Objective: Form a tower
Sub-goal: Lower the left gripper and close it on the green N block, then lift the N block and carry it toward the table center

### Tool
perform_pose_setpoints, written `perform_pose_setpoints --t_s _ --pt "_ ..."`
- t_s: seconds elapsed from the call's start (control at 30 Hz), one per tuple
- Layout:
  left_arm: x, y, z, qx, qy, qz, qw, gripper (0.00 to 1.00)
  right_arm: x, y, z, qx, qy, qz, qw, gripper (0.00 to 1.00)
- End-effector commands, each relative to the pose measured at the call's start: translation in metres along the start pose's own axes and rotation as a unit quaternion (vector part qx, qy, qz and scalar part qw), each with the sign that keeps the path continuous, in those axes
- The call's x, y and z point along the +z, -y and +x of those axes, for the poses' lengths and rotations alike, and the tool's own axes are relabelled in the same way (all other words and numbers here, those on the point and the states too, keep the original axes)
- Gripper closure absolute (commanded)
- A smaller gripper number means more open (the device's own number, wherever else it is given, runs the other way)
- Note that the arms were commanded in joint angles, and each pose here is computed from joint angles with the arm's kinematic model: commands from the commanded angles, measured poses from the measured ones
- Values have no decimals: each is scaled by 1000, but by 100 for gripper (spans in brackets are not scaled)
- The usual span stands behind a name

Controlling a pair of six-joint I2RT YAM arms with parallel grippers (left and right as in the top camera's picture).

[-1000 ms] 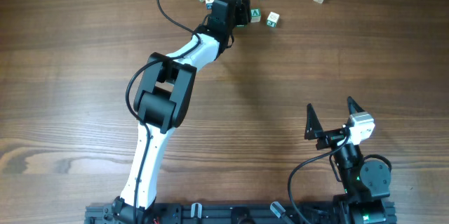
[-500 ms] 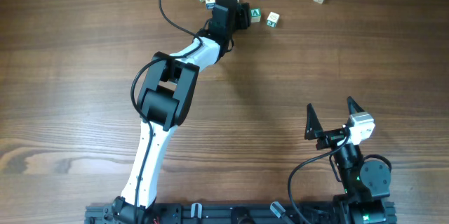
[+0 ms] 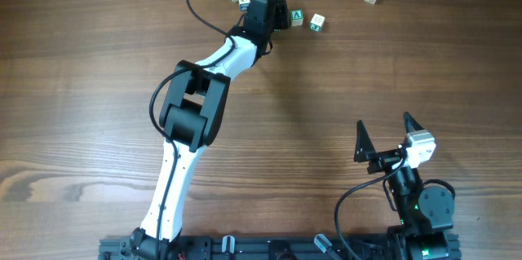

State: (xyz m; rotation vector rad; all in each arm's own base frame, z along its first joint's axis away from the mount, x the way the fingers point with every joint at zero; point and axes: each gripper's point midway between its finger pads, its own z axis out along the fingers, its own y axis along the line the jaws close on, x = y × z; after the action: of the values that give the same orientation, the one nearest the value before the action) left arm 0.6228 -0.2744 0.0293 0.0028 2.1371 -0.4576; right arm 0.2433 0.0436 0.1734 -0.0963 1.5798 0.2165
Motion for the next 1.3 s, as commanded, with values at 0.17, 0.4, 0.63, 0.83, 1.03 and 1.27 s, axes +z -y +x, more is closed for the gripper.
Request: perform_pose_setpoints --t_s 0.17,0.4,0.63,0.83,1.03,1.27 --pt "-45 27 -68 7 34 13 999 66 0 -1 -1 -7 2 -3 1000 0" --pt "-87 47 -87 13 7 10 1000 69 0 -1 -1 -7 2 -2 1000 0" --pt "-130 65 -52 30 -96 -10 995 72 0 -1 -1 -7 2 -2 1000 0" --pt "-146 65 0 43 -184 -49 981 76 0 -1 -1 -7 2 -2 1000 0" --pt "-159 44 39 29 -249 -107 962 81 0 -1 -1 -7 2 -3 1000 0" --pt "-158 19 94 -20 -287 -145 947 81 0 -1 -1 -7 2 -2 1000 0"
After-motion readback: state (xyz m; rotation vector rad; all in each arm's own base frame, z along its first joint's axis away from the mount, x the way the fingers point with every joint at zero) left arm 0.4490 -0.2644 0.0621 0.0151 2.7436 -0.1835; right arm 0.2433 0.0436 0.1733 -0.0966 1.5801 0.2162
